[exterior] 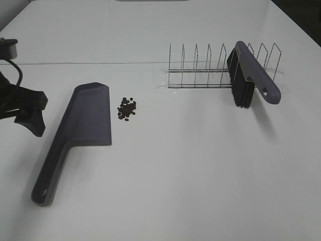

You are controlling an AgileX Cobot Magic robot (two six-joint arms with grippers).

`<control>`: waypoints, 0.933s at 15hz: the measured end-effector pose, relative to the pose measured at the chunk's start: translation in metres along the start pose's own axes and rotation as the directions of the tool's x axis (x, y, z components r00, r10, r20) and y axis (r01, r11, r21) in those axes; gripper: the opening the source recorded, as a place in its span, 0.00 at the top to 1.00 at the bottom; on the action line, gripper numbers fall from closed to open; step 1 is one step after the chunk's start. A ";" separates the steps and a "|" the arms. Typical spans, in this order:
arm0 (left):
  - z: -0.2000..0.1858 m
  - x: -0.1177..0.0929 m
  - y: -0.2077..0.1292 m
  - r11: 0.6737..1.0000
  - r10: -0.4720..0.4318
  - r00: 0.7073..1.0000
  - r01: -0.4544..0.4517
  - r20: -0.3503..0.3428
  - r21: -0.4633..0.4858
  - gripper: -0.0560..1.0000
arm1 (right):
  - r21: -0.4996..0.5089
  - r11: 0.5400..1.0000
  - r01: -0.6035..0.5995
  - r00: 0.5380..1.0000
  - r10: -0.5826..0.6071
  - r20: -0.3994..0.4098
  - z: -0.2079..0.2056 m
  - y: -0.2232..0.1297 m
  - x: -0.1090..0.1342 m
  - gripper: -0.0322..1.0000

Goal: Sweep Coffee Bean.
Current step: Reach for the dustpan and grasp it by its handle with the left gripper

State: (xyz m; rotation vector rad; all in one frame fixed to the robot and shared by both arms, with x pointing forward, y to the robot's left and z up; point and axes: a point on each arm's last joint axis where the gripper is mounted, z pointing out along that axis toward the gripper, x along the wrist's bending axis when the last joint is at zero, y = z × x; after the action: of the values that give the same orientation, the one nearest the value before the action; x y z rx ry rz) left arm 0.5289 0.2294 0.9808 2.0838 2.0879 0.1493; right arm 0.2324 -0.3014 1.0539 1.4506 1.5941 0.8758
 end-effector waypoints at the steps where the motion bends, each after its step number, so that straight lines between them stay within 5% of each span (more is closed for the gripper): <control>1: 0.013 -0.008 -0.001 0.999 0.006 1.000 -0.006 -0.010 0.036 0.19 | 0.000 1.000 0.001 1.000 -0.001 0.000 0.000 0.000 0.000 0.31; 14: 0.103 -0.022 0.009 0.999 -0.006 1.000 0.006 -0.005 0.050 0.20 | 0.000 1.000 0.001 1.000 -0.001 0.000 0.000 0.000 0.000 0.31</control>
State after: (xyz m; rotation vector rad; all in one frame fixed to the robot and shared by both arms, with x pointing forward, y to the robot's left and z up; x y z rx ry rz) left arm 0.5579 0.2009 0.8836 2.1072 2.1218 0.1021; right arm 0.2324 -0.3014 1.0539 1.4497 1.5947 0.8752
